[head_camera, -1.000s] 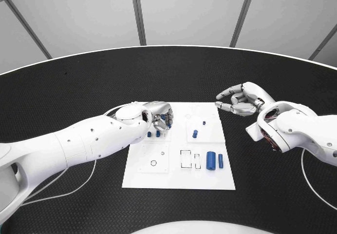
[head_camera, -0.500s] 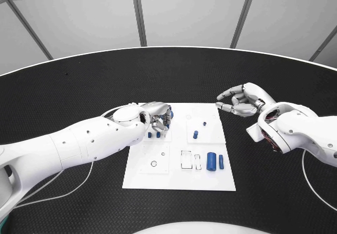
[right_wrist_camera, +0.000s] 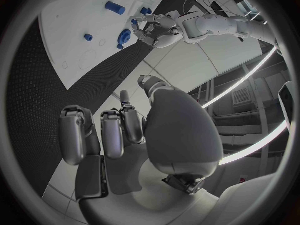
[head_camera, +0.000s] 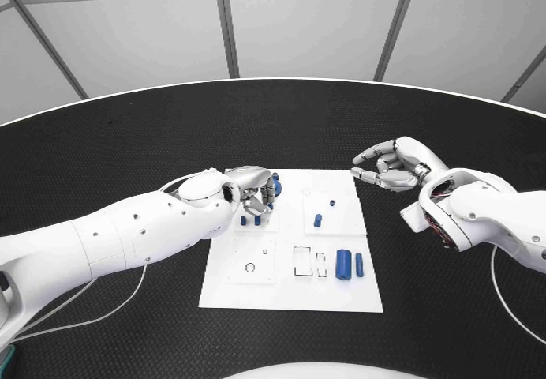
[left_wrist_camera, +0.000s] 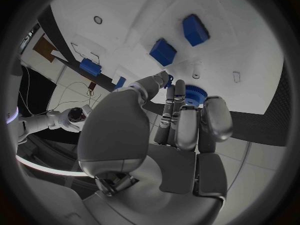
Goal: Assemble the parts on the task board
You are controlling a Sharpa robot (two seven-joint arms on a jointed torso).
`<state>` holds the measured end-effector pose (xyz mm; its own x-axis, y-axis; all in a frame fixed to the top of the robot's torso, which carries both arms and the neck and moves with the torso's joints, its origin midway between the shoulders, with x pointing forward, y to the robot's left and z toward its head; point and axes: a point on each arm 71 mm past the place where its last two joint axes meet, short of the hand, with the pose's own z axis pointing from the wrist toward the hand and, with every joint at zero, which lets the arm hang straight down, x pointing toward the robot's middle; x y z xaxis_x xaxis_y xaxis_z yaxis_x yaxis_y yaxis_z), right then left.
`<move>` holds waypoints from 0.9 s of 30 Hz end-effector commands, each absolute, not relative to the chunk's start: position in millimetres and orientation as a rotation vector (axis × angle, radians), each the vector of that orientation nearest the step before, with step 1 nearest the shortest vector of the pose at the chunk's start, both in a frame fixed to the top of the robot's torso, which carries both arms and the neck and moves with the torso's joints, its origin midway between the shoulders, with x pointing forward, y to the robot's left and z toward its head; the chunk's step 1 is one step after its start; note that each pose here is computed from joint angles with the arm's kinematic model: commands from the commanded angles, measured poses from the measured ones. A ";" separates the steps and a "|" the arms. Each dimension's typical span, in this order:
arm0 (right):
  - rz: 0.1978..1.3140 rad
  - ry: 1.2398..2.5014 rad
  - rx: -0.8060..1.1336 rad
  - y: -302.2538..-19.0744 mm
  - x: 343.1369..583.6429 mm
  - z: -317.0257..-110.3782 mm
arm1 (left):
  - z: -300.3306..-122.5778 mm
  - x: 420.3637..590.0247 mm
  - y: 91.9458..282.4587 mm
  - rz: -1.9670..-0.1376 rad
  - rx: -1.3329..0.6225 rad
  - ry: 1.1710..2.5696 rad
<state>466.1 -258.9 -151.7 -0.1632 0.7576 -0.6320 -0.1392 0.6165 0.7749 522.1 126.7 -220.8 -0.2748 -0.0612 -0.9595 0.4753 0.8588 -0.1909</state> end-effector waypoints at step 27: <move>0.857 1.541 0.537 -258.9 467.6 -152.2 | -193.7 531.0 151.3 -0.483 0.289 1.753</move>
